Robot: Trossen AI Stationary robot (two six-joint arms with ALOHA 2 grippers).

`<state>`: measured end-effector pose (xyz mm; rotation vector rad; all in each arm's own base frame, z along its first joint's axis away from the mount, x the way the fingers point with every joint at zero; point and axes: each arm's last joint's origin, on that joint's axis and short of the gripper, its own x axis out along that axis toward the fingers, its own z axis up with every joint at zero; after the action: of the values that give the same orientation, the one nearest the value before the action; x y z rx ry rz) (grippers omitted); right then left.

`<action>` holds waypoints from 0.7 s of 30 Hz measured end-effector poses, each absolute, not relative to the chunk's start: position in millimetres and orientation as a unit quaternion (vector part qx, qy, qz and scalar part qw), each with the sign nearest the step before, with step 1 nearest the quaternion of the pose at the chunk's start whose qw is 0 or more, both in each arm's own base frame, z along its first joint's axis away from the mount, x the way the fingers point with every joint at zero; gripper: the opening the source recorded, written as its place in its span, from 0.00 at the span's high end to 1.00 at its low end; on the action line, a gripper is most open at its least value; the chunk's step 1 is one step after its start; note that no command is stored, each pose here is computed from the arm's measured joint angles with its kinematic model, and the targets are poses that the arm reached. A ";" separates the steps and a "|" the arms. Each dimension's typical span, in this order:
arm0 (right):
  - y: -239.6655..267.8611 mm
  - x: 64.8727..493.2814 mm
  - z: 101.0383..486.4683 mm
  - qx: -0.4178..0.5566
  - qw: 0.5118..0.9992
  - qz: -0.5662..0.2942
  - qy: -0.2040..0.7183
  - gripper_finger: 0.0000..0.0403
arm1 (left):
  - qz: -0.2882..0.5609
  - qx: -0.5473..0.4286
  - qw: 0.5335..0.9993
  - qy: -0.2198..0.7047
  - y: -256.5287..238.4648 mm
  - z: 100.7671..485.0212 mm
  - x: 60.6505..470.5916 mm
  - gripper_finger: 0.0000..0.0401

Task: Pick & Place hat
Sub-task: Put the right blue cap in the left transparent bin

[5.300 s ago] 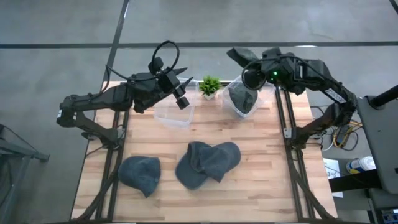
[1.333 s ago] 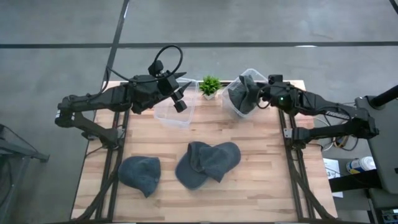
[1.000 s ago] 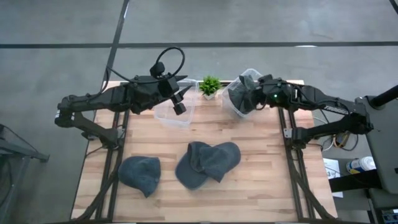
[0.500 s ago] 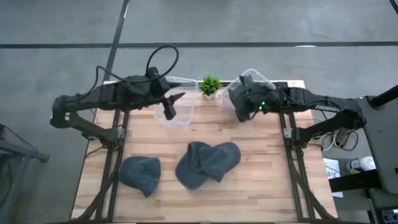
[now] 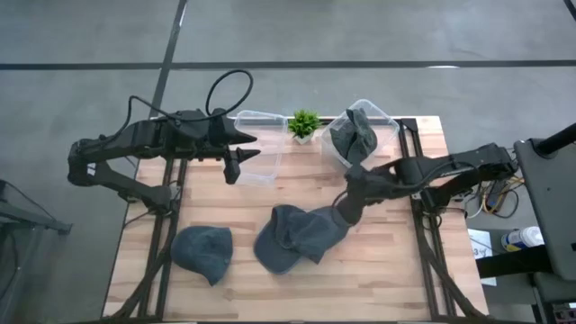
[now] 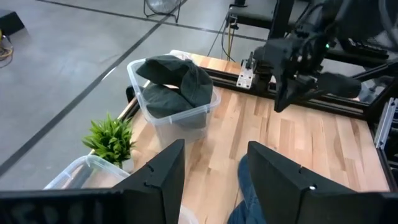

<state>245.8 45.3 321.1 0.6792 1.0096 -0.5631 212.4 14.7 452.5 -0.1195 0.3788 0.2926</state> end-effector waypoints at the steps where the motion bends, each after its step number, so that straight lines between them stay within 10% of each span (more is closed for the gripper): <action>1: 47.2 246.7 317.3 0.320 0.773 -0.267 0.478 0.96 | 0.145 -0.059 0.970 0.188 14.7 452.3 213.1 0.58; 14: 59.5 229.0 257.3 0.359 0.670 -0.354 0.545 0.67 | 0.115 -0.059 0.970 0.207 13.2 445.3 225.3 0.58; 21: 61.8 216.6 226.4 0.478 0.702 -0.286 0.445 0.52 | 0.106 -0.061 0.970 0.208 12.6 445.3 225.4 0.58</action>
<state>216.6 61.8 226.4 1.0640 0.9895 -0.6359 225.4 12.6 445.3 -0.1242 0.4204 0.2136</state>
